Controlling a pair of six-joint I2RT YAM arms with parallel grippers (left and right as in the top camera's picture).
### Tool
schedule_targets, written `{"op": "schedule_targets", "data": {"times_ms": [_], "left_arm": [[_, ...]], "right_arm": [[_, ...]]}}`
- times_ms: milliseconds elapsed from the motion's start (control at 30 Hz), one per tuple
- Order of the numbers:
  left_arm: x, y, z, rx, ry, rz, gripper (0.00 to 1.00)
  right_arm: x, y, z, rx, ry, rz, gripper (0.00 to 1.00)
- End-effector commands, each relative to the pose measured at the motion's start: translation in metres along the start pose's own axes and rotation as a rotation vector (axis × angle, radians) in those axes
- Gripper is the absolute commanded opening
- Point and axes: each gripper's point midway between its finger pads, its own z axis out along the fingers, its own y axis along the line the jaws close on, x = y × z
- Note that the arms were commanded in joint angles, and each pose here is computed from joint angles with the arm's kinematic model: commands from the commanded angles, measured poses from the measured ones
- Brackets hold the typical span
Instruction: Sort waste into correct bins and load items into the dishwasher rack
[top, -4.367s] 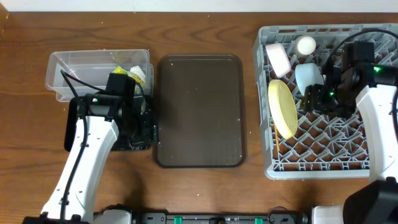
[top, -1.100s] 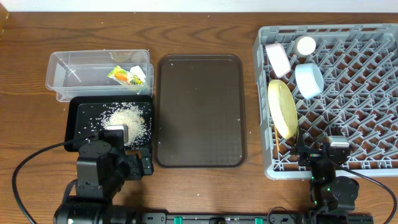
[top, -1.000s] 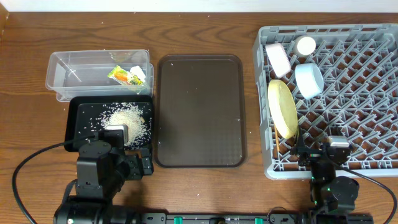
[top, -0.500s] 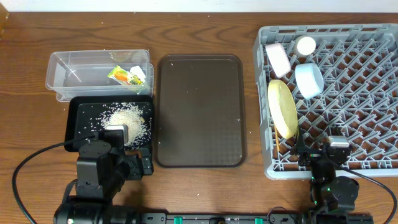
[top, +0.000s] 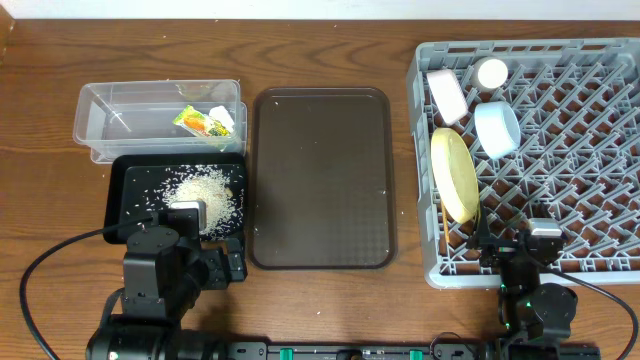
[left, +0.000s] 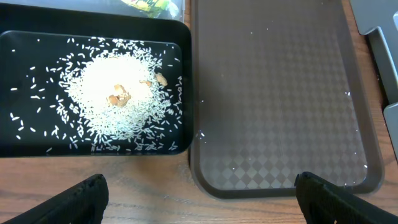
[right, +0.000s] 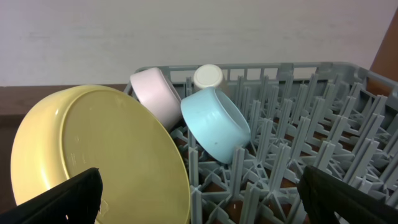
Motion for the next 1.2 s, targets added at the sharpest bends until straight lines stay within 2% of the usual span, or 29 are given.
{"op": "schedule_targets", "data": {"times_ms": [0,200,367,667,1000,1167], "left_arm": [[-0.002,0.002,-0.001,-0.010,-0.009,0.003,0.98],[0.004,0.004,-0.002,-0.019,0.010,0.004,0.98],[0.004,0.022,-0.004,-0.107,-0.049,-0.004,0.98],[0.002,0.033,0.023,-0.100,-0.320,0.002,0.98],[-0.029,0.030,0.050,-0.026,-0.719,0.029,0.98],[-0.026,0.031,0.054,-0.040,-0.710,0.072,0.98]], "right_arm": [[0.000,0.001,0.000,-0.004,-0.004,-0.012,0.99],[0.000,0.001,0.000,-0.004,-0.004,-0.012,0.99],[0.000,0.001,0.000,-0.004,-0.004,-0.012,0.99],[0.000,0.001,0.000,-0.004,-0.004,-0.012,0.99],[0.000,0.001,0.000,-0.004,-0.004,-0.012,0.99],[0.000,0.001,0.000,-0.004,-0.004,-0.012,0.99]]}}
